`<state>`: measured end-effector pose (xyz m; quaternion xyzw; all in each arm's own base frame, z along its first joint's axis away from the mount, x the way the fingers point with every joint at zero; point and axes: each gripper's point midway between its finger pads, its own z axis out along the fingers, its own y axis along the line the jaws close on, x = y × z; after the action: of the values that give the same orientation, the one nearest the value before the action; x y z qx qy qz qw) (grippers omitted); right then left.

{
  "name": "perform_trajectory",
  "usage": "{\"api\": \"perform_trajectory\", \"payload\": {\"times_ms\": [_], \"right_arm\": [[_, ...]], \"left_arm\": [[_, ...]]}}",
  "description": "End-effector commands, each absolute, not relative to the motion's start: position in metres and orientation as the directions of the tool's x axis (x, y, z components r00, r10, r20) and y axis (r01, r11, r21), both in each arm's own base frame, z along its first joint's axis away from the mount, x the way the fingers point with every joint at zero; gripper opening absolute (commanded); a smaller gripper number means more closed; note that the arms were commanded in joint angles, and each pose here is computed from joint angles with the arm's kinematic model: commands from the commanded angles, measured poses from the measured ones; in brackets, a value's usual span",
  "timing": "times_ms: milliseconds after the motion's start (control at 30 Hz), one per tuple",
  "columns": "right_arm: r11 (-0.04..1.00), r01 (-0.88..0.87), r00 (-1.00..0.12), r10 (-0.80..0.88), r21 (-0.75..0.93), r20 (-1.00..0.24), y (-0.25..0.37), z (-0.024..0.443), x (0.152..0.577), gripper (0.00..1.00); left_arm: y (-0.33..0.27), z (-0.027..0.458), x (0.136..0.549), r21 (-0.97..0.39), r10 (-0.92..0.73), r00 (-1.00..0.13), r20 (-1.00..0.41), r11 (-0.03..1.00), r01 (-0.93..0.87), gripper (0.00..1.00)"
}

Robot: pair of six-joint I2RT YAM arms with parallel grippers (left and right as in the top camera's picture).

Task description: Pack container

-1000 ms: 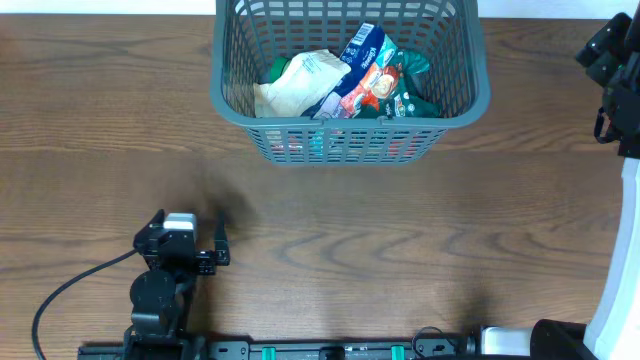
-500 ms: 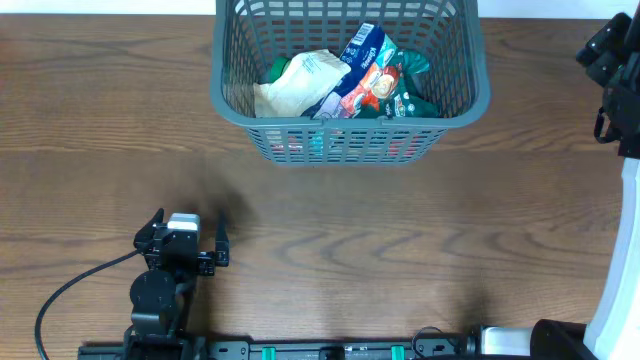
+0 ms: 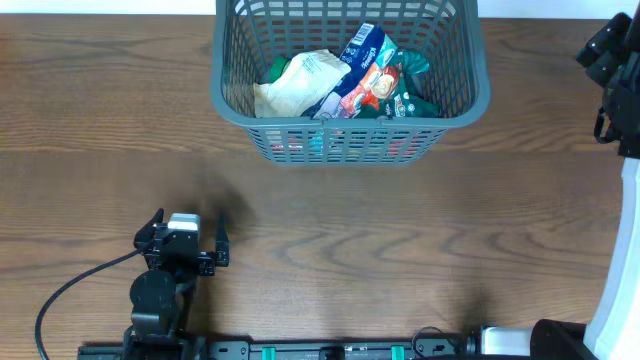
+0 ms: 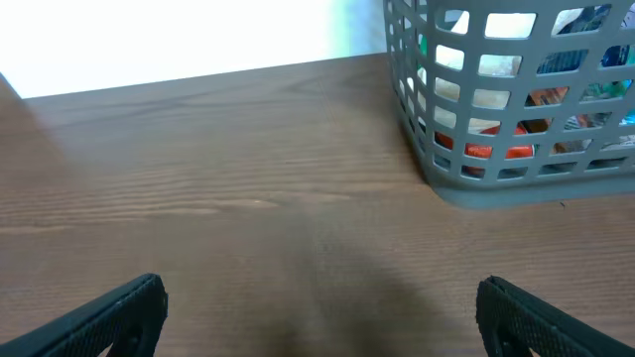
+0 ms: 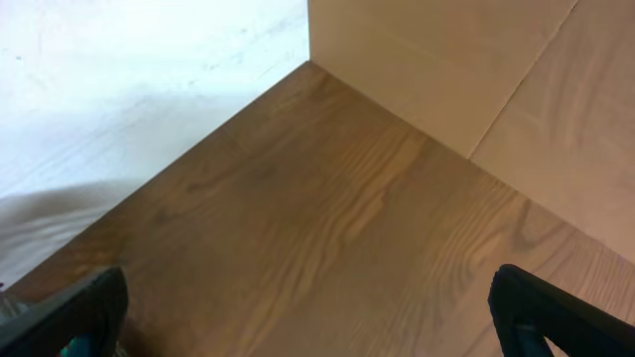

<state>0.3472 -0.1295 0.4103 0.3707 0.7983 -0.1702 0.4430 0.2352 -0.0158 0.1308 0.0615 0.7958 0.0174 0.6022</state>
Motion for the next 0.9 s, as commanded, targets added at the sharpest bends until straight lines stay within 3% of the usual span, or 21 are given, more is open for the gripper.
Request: {"api": "perform_trajectory", "payload": {"times_ms": [0, 400, 733, 867], "right_arm": [[0.655, 0.753, -0.321, 0.450, 0.063, -0.833, -0.132, 0.410, 0.347, 0.99], [0.667, 0.737, -0.269, 0.439, 0.110, -0.857, -0.124, 0.433, 0.327, 0.99], [0.708, 0.670, -0.117, 0.396, 0.222, -0.911, -0.103, 0.492, 0.257, 0.99], [0.722, 0.650, -0.110, 0.398, 0.237, -0.911, -0.099, 0.495, 0.233, 0.99]], "left_arm": [[-0.014, 0.119, 0.235, 0.111, 0.128, -0.287, -0.949, 0.991, 0.074, 0.99], [-0.014, 0.119, 0.235, 0.111, 0.128, -0.287, -0.949, 0.991, 0.074, 0.98], [-0.014, 0.119, 0.235, 0.111, 0.128, -0.287, -0.949, 0.991, 0.074, 0.99], [-0.014, 0.119, 0.235, 0.111, 0.128, -0.287, -0.949, 0.991, 0.074, 0.98]]}}
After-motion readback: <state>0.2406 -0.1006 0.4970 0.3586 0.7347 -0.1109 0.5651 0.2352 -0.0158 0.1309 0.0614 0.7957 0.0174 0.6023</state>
